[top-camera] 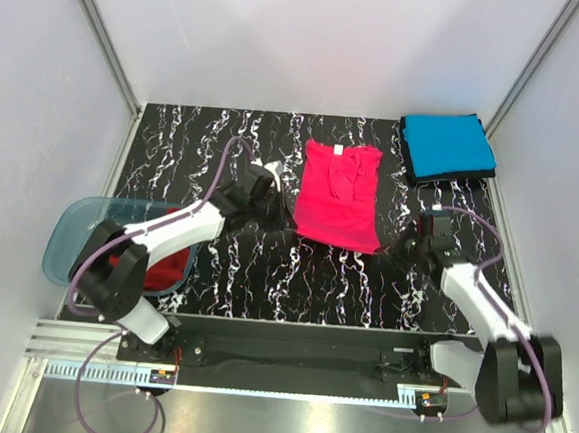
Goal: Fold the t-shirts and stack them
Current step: Fold the tshirt
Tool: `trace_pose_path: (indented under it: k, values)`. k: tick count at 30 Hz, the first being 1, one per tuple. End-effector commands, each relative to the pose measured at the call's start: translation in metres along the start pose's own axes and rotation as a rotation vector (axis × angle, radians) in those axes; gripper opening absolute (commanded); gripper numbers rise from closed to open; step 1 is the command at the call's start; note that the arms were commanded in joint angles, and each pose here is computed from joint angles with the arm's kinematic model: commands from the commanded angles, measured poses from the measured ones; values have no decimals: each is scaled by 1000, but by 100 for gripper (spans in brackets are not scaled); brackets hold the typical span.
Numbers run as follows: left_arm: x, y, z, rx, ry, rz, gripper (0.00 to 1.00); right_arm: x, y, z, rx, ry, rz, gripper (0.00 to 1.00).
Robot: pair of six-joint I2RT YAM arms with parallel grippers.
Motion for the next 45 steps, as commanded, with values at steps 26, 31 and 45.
trace_pose_path:
  k: [26,31,45]
  values:
    - [16,74,-40,-106,16,-95,0,41,80,91,226,79,-157,0]
    - [-15,124,-38,-89,-9,-112,0,15,126,118,253,89,-166,0]
    - [-113,215,-16,-108,-202,-257,0,-99,202,112,205,-27,-156,0]
Point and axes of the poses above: each gripper's point midway between its finger pads, its own x axis back along the fingers, its own z axis along the line the jaws close on, y = z × x, the point moved 6 cm from there along x, back along the fingers, and after that the axes turned 1 degree about x, right-handed, at the moved point
